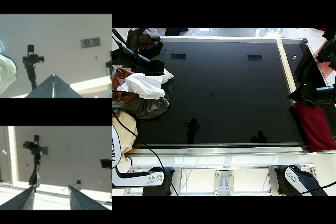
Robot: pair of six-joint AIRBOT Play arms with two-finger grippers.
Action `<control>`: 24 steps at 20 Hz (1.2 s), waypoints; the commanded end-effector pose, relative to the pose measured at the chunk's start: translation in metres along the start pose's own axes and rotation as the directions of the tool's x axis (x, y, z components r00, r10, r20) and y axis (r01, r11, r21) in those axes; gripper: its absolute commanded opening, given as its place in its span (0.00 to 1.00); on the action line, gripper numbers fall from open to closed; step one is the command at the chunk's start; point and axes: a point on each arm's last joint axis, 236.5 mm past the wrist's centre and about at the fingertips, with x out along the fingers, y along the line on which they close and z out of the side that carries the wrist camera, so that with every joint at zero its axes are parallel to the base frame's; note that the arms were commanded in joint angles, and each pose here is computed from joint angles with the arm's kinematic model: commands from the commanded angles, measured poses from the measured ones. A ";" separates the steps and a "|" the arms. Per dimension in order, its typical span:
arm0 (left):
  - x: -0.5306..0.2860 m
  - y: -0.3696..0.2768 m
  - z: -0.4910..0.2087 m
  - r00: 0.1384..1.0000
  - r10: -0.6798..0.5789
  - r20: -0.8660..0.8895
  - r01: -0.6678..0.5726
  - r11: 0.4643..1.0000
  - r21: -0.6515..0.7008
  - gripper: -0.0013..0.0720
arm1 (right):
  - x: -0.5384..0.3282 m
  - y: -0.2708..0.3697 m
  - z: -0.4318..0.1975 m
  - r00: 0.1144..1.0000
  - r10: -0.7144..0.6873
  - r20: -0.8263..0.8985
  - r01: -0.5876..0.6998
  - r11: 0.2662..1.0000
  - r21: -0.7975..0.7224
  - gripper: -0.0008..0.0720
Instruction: Fold the shirts.
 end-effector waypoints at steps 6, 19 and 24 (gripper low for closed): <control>0.000 0.000 0.000 1.000 0.000 0.000 0.000 1.000 0.000 0.04 | 0.000 -0.002 -0.001 1.000 -0.010 -0.003 0.010 1.000 0.002 0.62; 0.011 0.018 0.005 0.998 0.059 0.006 -0.059 0.998 -0.001 0.33 | -0.002 -0.004 0.030 0.992 -0.019 0.128 0.029 0.997 -0.076 0.62; -0.001 0.161 -0.007 0.800 0.594 -0.088 -0.596 0.803 0.003 0.99 | -0.004 -0.005 0.042 0.984 -0.023 0.176 0.036 0.997 -0.074 0.62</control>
